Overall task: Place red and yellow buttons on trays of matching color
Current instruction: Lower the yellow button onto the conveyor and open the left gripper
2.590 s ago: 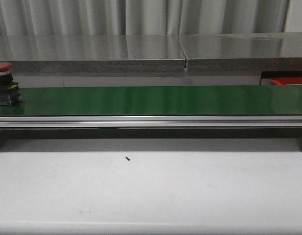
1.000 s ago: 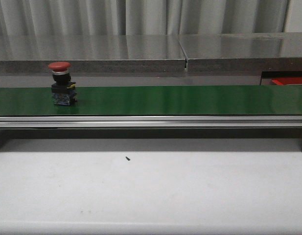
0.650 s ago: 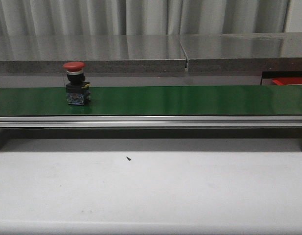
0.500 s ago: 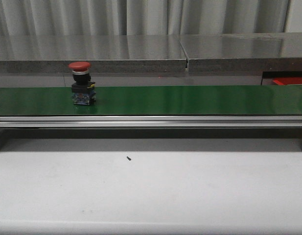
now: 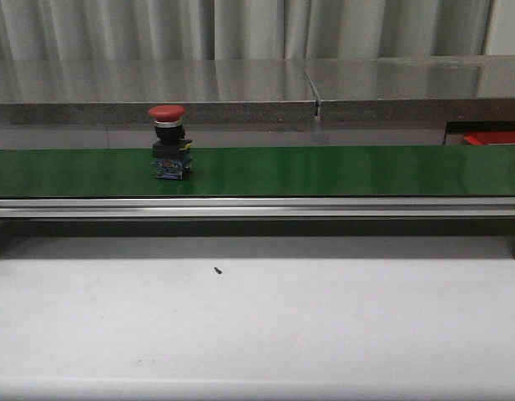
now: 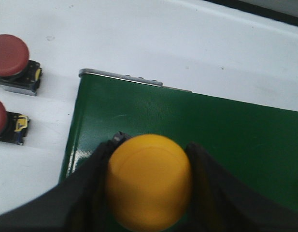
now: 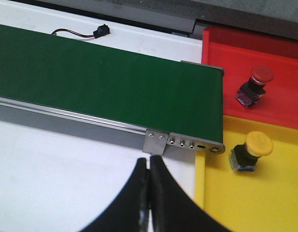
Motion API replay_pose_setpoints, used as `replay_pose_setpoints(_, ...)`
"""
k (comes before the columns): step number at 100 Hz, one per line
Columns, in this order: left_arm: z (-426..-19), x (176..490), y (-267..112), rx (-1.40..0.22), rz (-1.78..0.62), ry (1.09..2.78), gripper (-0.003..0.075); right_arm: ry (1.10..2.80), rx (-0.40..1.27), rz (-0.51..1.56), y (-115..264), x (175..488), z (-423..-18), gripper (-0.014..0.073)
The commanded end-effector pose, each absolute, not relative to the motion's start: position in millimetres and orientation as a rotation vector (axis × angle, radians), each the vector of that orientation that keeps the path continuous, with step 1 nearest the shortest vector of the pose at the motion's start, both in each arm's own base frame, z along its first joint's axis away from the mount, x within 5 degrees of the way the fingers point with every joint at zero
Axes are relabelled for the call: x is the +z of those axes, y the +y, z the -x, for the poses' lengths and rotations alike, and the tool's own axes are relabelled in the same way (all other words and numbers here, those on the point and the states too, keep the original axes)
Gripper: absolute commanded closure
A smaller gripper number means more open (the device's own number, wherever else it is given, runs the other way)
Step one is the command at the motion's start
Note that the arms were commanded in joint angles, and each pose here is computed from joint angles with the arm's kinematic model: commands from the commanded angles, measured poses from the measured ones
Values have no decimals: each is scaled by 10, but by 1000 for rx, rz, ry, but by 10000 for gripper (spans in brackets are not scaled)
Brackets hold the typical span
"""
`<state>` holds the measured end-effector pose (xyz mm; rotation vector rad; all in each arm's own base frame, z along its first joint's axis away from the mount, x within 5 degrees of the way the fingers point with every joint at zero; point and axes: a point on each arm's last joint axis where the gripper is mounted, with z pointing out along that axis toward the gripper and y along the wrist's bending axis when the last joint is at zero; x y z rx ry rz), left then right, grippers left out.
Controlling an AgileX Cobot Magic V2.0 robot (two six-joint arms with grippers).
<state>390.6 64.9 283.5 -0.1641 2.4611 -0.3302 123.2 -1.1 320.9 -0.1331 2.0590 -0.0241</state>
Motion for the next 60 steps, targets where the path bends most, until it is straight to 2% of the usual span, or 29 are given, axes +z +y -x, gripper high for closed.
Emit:
replay_pose_setpoints(1, -3934, 3040, 581, -315, 153, 2365, 739, 1973, -38, 118, -19, 3336, -1247, 661)
replay_pose_setpoints(27, -4013, 2797, 560, -347, 149, 2447, 738, 1973, -38, 118, -19, 3336, -1247, 661)
replay_pose_setpoints(36, -4012, 2788, 559, -350, 148, 2452, 701, 1973, -38, 118, -19, 3336, -1247, 661)
replay_pose_setpoints(46, -4008, 2799, 547, -357, 143, 2454, 545, 1973, -38, 118, -19, 3336, -1247, 661)
replay_pose_setpoints(58, -3996, 2835, 541, -361, 145, 2443, 237, 1973, -38, 118, -19, 3336, -1247, 661)
replay_pose_setpoints(60, -3998, 2834, 542, -361, 146, 2442, 208, 1973, -38, 118, -19, 3336, -1247, 661)
